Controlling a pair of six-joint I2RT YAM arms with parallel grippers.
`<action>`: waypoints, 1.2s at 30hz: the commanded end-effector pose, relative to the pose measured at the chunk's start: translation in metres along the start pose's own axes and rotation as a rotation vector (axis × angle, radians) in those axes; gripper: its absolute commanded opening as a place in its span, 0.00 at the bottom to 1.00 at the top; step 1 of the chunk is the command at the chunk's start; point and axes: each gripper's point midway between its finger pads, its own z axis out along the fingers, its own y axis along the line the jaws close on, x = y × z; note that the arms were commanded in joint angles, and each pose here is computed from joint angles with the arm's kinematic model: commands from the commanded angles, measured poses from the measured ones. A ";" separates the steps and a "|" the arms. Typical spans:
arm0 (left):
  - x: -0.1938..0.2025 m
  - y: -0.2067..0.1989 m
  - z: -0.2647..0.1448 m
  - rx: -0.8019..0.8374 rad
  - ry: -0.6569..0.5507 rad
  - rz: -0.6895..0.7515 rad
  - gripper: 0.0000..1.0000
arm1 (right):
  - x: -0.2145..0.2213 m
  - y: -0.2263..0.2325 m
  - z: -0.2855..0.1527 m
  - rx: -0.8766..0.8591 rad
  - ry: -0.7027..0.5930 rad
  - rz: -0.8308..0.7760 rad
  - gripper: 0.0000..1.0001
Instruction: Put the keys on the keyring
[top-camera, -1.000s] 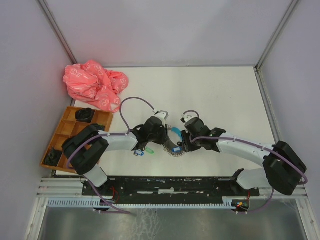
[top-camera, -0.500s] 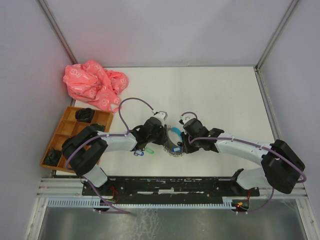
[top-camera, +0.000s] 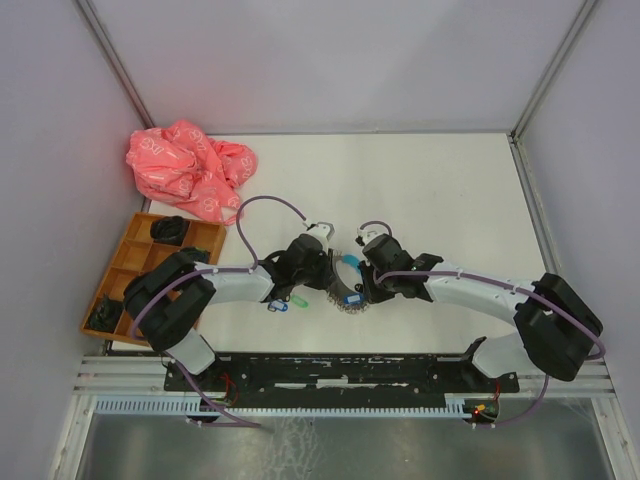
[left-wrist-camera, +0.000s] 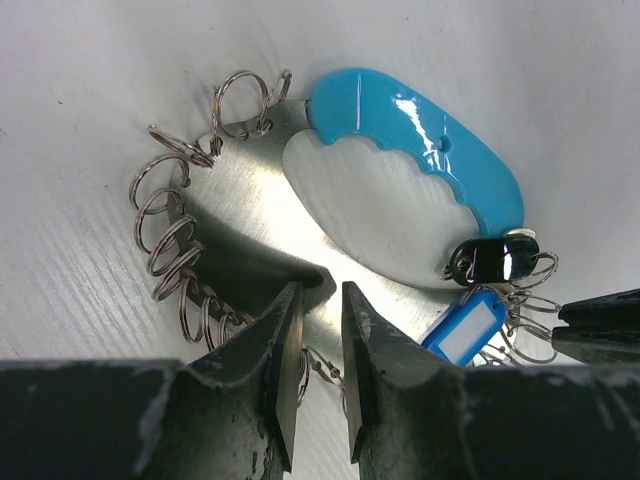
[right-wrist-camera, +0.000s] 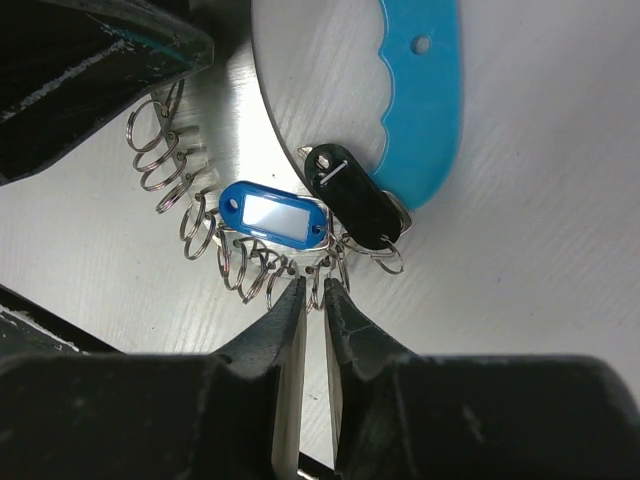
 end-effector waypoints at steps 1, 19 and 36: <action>0.010 0.007 -0.002 -0.021 0.024 -0.027 0.29 | -0.021 0.012 -0.001 -0.023 -0.057 0.002 0.20; 0.012 0.009 -0.004 -0.026 0.021 -0.020 0.29 | -0.012 0.005 0.009 0.004 -0.022 -0.002 0.15; 0.015 0.009 -0.004 -0.020 0.024 -0.023 0.29 | -0.007 0.003 0.009 0.013 -0.002 -0.006 0.17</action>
